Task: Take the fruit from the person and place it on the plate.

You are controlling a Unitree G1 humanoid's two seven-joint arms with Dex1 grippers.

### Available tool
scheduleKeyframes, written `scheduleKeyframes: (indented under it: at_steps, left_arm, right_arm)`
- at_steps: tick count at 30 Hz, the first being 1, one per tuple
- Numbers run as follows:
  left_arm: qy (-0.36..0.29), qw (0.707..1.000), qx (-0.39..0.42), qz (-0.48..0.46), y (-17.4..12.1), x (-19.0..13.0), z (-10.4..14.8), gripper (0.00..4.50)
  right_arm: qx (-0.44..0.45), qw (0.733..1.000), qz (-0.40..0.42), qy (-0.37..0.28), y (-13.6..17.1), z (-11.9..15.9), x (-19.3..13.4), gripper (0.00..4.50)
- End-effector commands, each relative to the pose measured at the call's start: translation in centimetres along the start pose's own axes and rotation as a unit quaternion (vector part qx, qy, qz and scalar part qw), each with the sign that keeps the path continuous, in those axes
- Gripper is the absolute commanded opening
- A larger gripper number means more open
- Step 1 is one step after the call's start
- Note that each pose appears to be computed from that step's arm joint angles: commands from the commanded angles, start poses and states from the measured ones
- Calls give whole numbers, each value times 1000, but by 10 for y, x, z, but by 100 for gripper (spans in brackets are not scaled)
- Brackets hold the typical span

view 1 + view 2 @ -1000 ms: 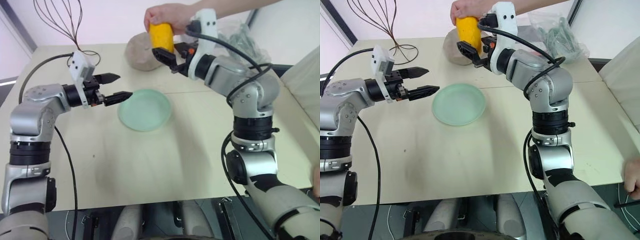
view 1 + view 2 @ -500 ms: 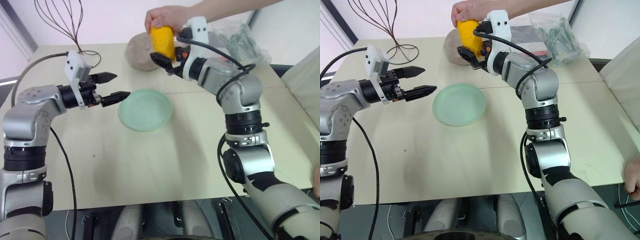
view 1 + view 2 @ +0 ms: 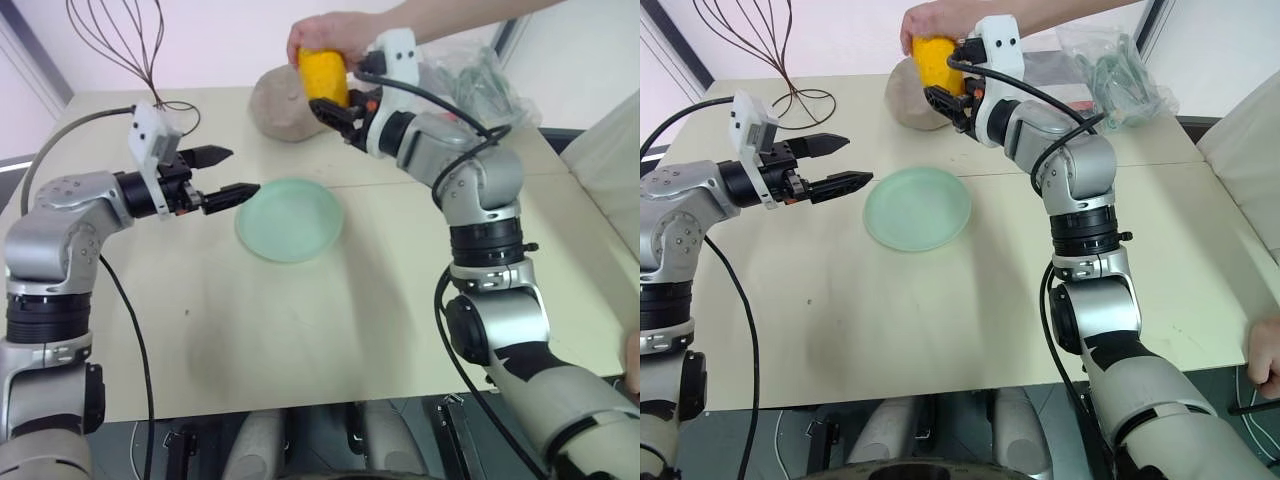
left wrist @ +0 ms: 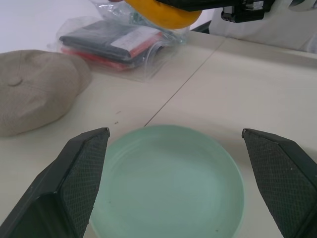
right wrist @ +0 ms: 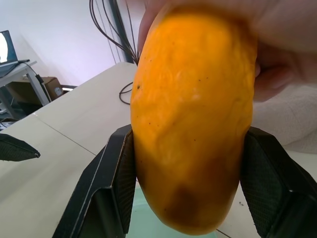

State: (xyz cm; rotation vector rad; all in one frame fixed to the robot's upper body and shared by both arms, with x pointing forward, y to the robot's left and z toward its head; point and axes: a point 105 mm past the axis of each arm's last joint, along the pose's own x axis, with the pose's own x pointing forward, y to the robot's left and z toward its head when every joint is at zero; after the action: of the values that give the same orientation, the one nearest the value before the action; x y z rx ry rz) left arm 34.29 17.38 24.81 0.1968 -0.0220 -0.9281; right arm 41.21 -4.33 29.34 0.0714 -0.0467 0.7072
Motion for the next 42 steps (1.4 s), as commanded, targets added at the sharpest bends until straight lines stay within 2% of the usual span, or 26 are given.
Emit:
scheduleKeyframes:
  at_steps: [1,6,11,17,29,35,37,38,40,42]
  left_arm:
    - [-12,1000,16,4,-1,-9,11,450]
    - [7,1000,5,6,0,-18,2,450]
    - [26,1000,-2,12,-1,-27,-4,450]
    - [35,999,-3,10,-3,-33,-5,450]
    - [51,999,-6,8,-8,-39,-10,450]
    - [49,999,-6,8,-10,-37,-10,450]
    - [49,999,-6,6,-12,-35,-11,450]
    - [49,999,-7,4,-12,-35,-11,450]
    - [49,999,-7,2,-13,-33,-11,450]
    - [48,999,-7,-1,-14,-32,-12,450]
  right_arm:
    - [-13,999,15,-39,10,26,-2,233]
    - [7,999,23,-21,13,11,-5,233]
    - [60,996,36,46,30,-44,-9,233]
    - [83,990,35,108,44,-90,-14,233]
    - [55,981,31,185,44,-139,-25,233]
    - [48,980,28,190,42,-145,-25,233]
    - [46,981,28,188,41,-144,-24,330]
    - [44,981,29,185,41,-143,-24,358]
    - [39,982,32,180,41,-140,-24,448]
    - [32,984,34,173,40,-134,-24,448]
